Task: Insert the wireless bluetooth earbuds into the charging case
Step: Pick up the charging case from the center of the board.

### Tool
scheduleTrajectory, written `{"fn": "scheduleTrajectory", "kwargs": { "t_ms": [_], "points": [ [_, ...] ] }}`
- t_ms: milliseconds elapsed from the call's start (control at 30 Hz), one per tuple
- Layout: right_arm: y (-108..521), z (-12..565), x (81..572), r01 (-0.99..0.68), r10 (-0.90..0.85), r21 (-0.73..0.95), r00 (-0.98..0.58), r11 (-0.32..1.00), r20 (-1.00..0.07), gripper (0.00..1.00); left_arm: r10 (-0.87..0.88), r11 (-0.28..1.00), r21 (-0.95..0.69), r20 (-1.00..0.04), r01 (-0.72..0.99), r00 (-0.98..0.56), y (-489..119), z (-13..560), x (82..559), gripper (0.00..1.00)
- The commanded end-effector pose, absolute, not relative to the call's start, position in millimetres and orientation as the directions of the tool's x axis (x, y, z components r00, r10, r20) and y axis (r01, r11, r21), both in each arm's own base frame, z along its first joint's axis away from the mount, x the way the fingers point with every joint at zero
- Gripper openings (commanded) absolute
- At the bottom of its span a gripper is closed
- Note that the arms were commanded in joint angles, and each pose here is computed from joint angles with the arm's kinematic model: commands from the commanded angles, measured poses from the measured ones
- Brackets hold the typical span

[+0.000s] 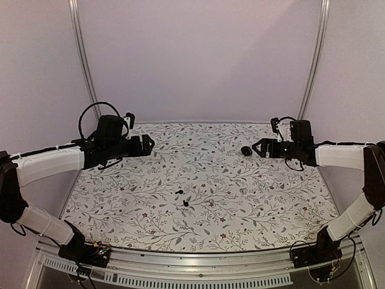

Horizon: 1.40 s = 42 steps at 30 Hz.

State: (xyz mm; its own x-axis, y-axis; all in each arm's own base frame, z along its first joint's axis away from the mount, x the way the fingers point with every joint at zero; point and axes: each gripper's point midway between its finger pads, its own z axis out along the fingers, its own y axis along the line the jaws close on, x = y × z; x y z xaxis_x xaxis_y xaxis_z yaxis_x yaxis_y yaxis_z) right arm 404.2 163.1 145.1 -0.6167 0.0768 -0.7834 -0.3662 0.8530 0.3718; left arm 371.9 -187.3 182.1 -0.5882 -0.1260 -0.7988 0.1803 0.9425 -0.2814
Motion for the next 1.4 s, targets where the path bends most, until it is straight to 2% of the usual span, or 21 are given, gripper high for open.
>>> {"fn": "scheduleTrajectory", "kwargs": {
  "t_ms": [0,267,400,767,1367],
  "points": [
    [124,135,420,-0.248,0.116,0.340,-0.630,0.907,-0.768,0.99,-0.113,0.945,-0.269,-0.803,0.187,-0.586,-195,178,367,1.00],
    [19,111,449,0.055,0.205,0.225,-0.654,0.973,-0.728,0.99,-0.103,0.943,-0.265,-0.808,0.203,-0.580,-201,180,364,1.00],
    [-13,93,463,0.148,0.226,0.171,-0.675,0.974,-0.702,0.99,-0.105,0.940,-0.273,-0.805,0.207,-0.583,-203,178,364,1.00],
    [-40,45,488,0.204,0.179,0.029,-0.768,0.978,-0.615,0.92,-0.117,0.947,-0.271,-0.793,0.174,-0.598,-203,169,367,1.00],
    [-14,14,488,0.131,0.115,0.010,-0.828,0.991,-0.549,0.64,-0.107,0.956,-0.247,-0.798,0.160,-0.593,-200,165,369,1.00]
  ]
}}
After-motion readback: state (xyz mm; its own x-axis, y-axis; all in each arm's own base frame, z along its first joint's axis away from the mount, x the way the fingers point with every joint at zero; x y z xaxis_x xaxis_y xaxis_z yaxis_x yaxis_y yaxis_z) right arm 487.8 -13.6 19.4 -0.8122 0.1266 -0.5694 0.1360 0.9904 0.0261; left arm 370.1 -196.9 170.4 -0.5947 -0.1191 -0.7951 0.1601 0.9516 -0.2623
